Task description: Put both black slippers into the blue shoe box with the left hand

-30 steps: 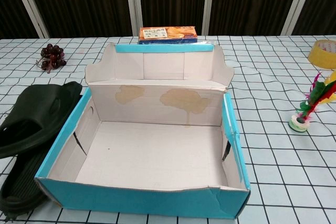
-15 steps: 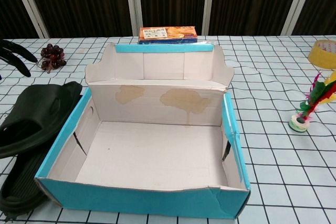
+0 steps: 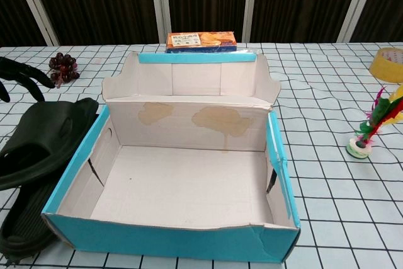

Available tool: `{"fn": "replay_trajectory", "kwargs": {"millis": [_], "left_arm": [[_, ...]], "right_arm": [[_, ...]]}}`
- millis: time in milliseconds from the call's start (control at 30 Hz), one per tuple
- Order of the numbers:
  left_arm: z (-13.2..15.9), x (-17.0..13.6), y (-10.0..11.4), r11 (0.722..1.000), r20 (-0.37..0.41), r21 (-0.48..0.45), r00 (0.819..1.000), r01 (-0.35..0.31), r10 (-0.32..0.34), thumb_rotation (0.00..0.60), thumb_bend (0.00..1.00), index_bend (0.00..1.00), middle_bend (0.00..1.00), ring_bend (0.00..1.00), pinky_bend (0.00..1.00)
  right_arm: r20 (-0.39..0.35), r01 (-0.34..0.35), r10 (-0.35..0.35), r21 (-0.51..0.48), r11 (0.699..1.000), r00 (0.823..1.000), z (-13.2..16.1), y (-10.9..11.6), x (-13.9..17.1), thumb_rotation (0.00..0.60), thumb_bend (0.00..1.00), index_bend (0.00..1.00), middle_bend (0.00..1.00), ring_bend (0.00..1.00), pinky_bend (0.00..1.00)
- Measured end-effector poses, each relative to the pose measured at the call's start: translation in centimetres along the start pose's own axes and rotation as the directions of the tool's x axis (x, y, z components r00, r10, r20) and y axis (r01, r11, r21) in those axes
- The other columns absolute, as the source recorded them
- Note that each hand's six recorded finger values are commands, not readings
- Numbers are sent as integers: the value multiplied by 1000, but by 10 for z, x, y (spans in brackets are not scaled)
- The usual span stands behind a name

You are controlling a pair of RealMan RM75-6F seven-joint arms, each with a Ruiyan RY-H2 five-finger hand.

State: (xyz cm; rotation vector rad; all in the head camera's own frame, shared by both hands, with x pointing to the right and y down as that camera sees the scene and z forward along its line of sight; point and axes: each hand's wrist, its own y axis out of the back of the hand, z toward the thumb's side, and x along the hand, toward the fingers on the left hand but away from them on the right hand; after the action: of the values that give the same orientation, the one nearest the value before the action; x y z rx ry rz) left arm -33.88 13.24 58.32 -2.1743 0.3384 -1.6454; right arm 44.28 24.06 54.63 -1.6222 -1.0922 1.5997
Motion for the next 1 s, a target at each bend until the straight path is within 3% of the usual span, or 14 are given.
{"fn": "replay_trajectory", "kwargs": {"millis": [333, 800, 1000], "left_arm": [[4, 7, -7, 996, -65, 87, 997, -25, 31, 469, 0, 0, 124, 21, 168], [26, 11, -16, 993, -33, 119, 999, -16, 20, 469, 0, 5, 179, 21, 168], [25, 15, -21, 991, -45, 135, 999, -13, 19, 468, 0, 75, 195, 21, 168]], "right_arm": [[2, -2, 2, 1, 1000, 1000, -1, 0, -1, 600, 161, 30, 108, 59, 36], [5, 2, -2, -3, 1000, 1000, -2, 1, 0, 600, 162, 30, 109, 59, 36], [4, 3, -3, -4, 1000, 1000, -2, 1, 0, 600, 161, 30, 108, 59, 36]]}}
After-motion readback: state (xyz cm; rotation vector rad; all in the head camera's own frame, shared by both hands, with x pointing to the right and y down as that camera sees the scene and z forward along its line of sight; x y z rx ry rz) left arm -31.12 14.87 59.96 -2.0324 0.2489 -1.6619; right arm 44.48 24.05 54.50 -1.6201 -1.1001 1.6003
